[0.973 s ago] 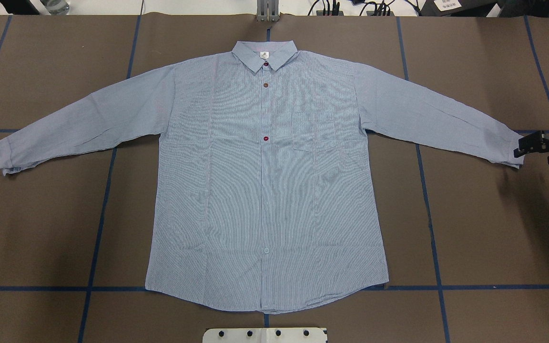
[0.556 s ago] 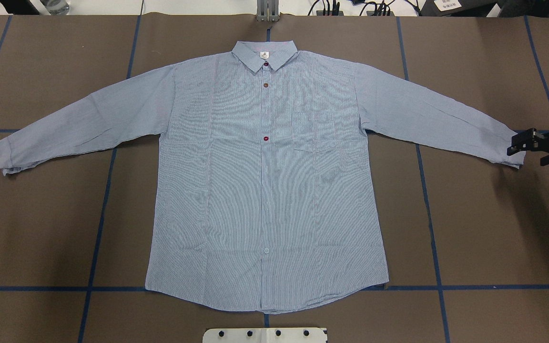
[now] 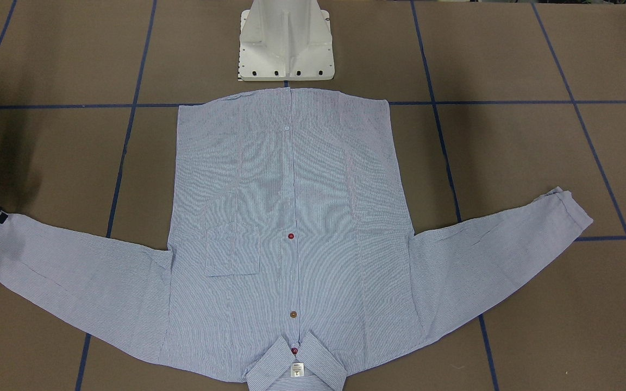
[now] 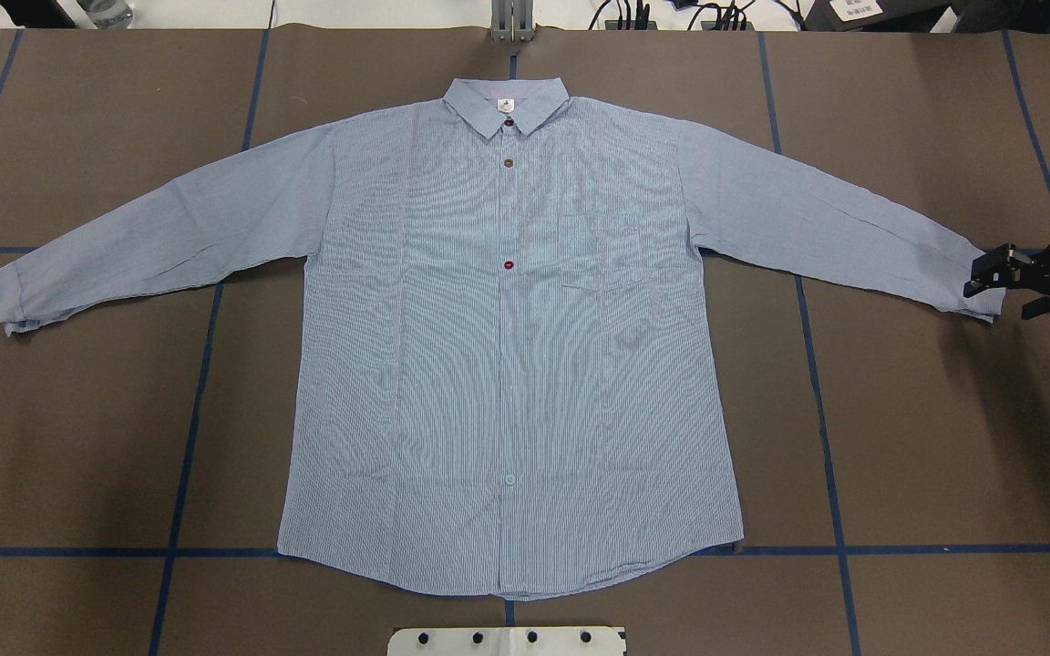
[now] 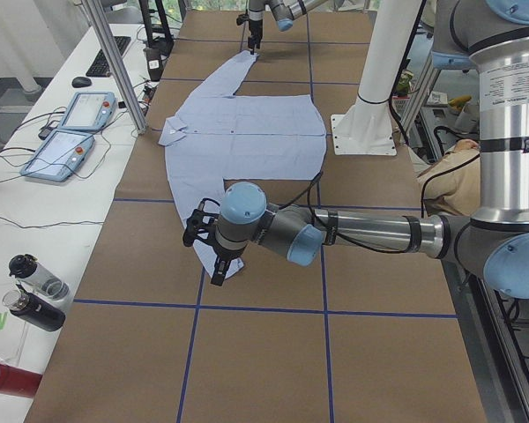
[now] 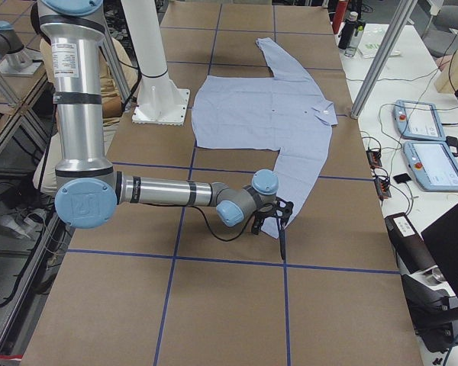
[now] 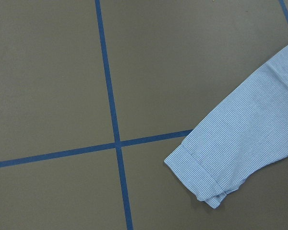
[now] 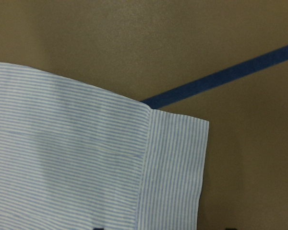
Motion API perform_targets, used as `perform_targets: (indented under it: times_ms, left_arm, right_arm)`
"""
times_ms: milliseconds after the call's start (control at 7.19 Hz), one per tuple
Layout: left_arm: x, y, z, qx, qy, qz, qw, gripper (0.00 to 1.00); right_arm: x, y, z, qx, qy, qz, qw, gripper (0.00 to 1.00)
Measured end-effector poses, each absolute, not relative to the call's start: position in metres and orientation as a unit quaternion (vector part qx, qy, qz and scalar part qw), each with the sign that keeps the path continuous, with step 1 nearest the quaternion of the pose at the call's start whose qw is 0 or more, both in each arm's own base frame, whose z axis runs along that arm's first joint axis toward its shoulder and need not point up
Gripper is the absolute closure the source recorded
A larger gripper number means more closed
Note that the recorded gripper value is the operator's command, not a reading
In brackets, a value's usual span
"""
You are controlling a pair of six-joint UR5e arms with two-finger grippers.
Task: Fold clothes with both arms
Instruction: 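Move the right gripper down to the cuff of the sleeve nearest it and grasp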
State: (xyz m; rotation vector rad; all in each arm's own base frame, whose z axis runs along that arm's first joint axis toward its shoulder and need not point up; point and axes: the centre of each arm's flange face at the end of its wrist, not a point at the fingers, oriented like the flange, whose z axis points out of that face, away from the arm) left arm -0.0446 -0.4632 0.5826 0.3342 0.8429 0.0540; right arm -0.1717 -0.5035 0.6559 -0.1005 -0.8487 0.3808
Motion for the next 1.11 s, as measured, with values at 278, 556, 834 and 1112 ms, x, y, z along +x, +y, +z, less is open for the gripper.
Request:
perform_targets:
  times_ms: [278, 556, 834, 1112]
  left_arm:
    - [-0.045, -0.464, 0.582, 0.162, 0.406, 0.026, 0.899, 0.00]
    - [-0.045, -0.464, 0.583, 0.162, 0.406, 0.026, 0.899, 0.00]
    - [-0.045, -0.464, 0.582, 0.162, 0.406, 0.026, 0.899, 0.00]
    - [-0.045, -0.465, 0.581, 0.163, 0.407, 0.026, 0.899, 0.00]
  right_arm:
    - [-0.174, -0.506, 0.658, -0.057, -0.407, 0.198, 0.890, 0.12]
    - [-0.176, -0.506, 0.660, -0.061, -0.405, 0.201, 0.890, 0.15]
    - [-0.178, -0.504, 0.663, -0.066, -0.404, 0.202, 0.890, 0.32]
    - [-0.179, -0.503, 0.667, -0.070, -0.401, 0.204, 0.890, 0.65]
